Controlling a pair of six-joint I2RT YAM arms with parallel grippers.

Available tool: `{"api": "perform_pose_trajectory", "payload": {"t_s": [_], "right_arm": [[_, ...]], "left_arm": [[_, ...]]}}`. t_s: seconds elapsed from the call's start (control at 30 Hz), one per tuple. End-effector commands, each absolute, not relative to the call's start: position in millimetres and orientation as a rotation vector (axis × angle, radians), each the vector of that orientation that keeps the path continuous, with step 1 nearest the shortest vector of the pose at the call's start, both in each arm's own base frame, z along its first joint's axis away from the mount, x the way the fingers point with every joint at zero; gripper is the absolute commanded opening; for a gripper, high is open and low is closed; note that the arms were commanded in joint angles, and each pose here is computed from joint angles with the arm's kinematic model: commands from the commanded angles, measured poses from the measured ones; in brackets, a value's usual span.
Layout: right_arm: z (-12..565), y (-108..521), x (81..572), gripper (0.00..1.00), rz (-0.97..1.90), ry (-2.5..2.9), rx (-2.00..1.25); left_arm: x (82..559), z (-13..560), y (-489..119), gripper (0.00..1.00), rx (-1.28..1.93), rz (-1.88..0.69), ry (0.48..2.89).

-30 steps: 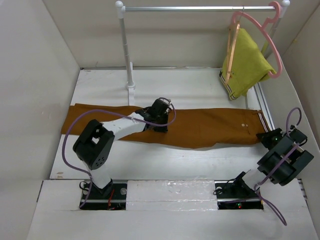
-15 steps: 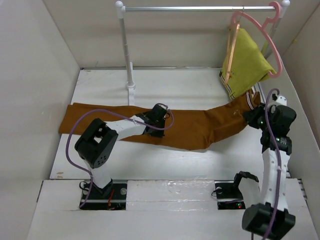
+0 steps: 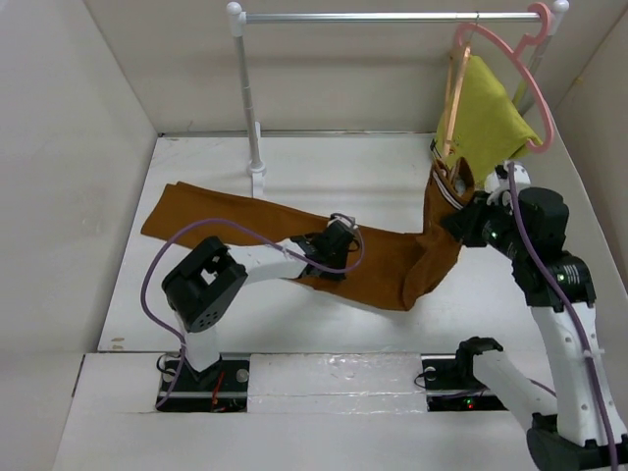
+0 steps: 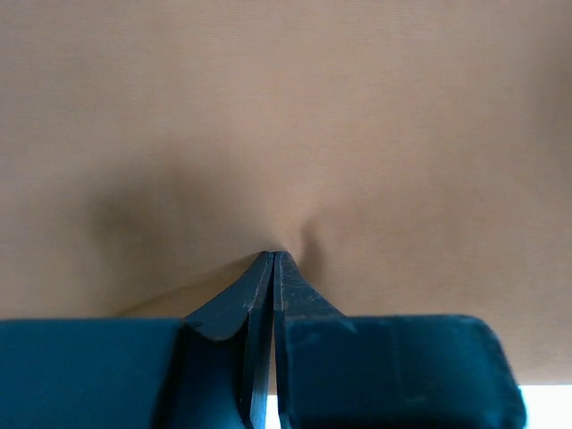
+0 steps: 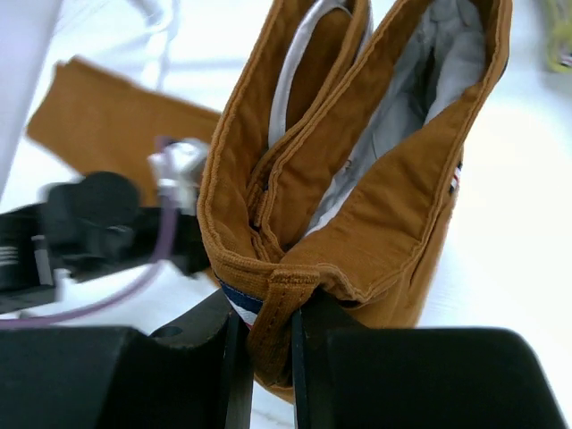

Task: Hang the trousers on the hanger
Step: Fold the trousers at the center of the board.

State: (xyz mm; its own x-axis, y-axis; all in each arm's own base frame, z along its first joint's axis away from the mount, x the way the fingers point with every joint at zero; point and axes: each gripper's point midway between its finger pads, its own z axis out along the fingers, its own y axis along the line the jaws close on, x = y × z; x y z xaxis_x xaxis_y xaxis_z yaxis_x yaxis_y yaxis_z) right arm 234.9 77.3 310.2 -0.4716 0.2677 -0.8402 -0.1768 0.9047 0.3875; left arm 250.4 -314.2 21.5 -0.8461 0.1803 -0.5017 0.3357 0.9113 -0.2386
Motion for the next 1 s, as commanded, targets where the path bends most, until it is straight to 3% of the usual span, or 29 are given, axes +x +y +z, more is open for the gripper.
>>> {"api": "perform_pose_trajectory", "payload": {"t_s": [0.0, 0.2, 0.37, 0.53, 0.63, 0.83, 0.97], "right_arm": [[383.7, 119.1, 234.5, 0.00, 0.682, 1.813, -0.123], [463.6, 152.6, 228.5, 0.00, 0.761, 1.604, -0.267], [494.7, 178.6, 234.2, 0.00, 0.816, 1.534, -0.367], [502.8, 190.5, 247.1, 0.00, 0.819, 1.513, -0.399], [494.0, 193.9, 257.2, 0.00, 0.806, 1.531, -0.404], [485.1, 200.1, 270.3, 0.00, 0.790, 1.544, -0.412], [482.2, 208.5, 278.1, 0.00, 0.777, 1.553, -0.417]], "left_arm": [[205.5, -12.6, -335.5, 0.00, 0.398, -0.406, 2.728], [175.0, -19.8, -399.2, 0.00, 0.488, -0.420, 2.734], [151.0, -43.2, -428.4, 0.00, 0.470, -0.476, 2.800], [155.0, -21.7, -433.2, 0.00, 0.341, -0.537, 2.744], [168.2, 16.1, -410.3, 0.00, 0.263, -0.499, 2.639], [191.4, 97.9, -327.1, 0.25, 0.047, -0.391, 2.381], [198.5, 142.5, -266.9, 0.33, -0.099, -0.307, 2.243]]}}
